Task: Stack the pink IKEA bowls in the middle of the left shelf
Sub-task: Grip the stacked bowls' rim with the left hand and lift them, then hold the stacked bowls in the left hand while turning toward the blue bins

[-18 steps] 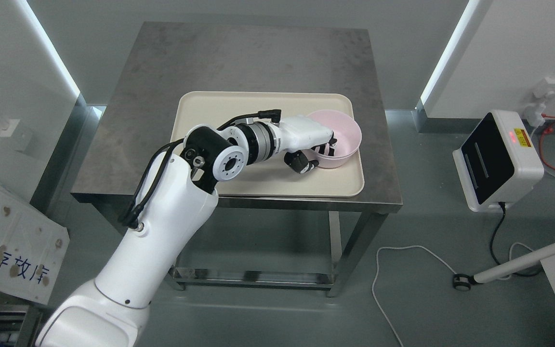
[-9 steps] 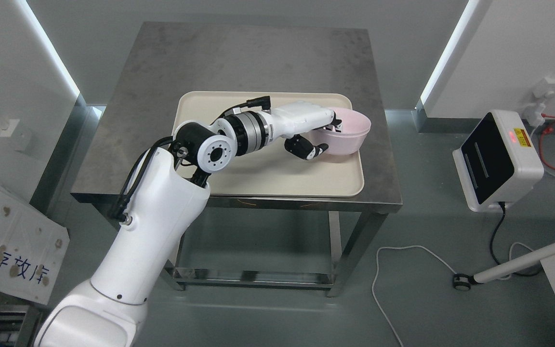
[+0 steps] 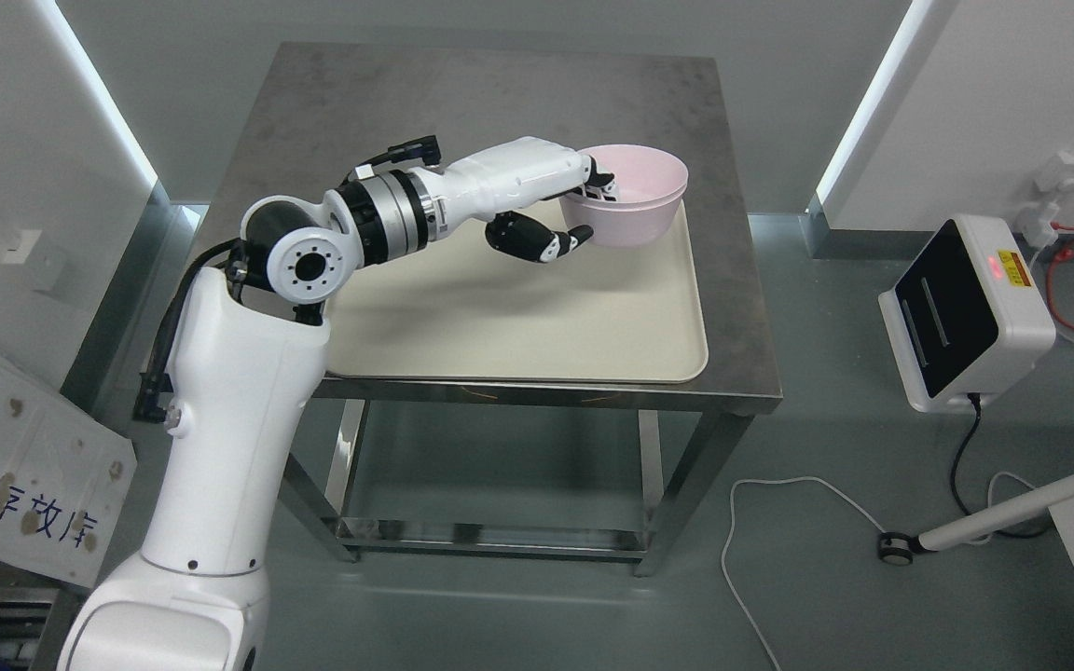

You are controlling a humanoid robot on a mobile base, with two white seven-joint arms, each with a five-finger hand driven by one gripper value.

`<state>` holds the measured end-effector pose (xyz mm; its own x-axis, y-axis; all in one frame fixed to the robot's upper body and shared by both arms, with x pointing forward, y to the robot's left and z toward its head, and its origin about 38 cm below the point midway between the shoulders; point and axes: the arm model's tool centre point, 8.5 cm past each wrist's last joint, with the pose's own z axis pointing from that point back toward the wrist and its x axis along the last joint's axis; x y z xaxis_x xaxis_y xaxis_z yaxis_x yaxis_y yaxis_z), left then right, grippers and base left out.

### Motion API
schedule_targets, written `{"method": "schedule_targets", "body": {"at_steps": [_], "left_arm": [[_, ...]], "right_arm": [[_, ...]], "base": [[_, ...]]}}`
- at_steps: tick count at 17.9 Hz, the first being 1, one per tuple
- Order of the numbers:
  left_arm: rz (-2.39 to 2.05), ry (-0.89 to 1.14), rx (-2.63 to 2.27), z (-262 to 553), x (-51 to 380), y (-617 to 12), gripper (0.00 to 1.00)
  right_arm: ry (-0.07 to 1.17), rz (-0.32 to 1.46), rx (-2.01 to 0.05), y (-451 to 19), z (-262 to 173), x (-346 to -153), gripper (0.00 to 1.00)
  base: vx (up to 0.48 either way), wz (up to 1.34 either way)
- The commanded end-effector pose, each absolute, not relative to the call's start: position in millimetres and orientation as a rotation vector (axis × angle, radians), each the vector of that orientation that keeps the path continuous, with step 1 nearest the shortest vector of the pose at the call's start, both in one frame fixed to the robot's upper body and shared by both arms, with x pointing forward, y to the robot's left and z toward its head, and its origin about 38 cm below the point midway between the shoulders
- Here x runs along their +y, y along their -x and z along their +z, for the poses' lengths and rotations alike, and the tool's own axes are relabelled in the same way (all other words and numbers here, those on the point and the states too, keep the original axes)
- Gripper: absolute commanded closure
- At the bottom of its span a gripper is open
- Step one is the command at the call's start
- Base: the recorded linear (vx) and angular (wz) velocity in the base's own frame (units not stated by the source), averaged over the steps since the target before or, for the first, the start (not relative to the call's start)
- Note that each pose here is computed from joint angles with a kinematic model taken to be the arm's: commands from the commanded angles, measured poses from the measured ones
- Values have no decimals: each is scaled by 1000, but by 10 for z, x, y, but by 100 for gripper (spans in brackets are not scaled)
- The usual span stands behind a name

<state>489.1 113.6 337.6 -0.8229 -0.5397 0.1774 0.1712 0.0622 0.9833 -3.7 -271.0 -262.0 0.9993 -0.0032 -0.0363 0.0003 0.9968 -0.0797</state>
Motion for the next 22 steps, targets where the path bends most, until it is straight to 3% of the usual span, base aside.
{"method": "schedule_targets", "body": {"at_steps": [1, 11, 22], "left_arm": [[-1567, -555, -1997, 3568, 2389, -4735, 98], [-1640, -475, -2073, 3152, 2865, -4338, 97], [-1637, -479, -2073, 3157, 2879, -4336, 97]], "right_arm": [[99, -13, 30, 108, -2614, -2825, 0], [99, -12, 30, 108, -2614, -2825, 0], [99, -13, 30, 108, -2614, -2825, 0]], "base": [[2, 28], [-137, 24], [-370, 24]]}}
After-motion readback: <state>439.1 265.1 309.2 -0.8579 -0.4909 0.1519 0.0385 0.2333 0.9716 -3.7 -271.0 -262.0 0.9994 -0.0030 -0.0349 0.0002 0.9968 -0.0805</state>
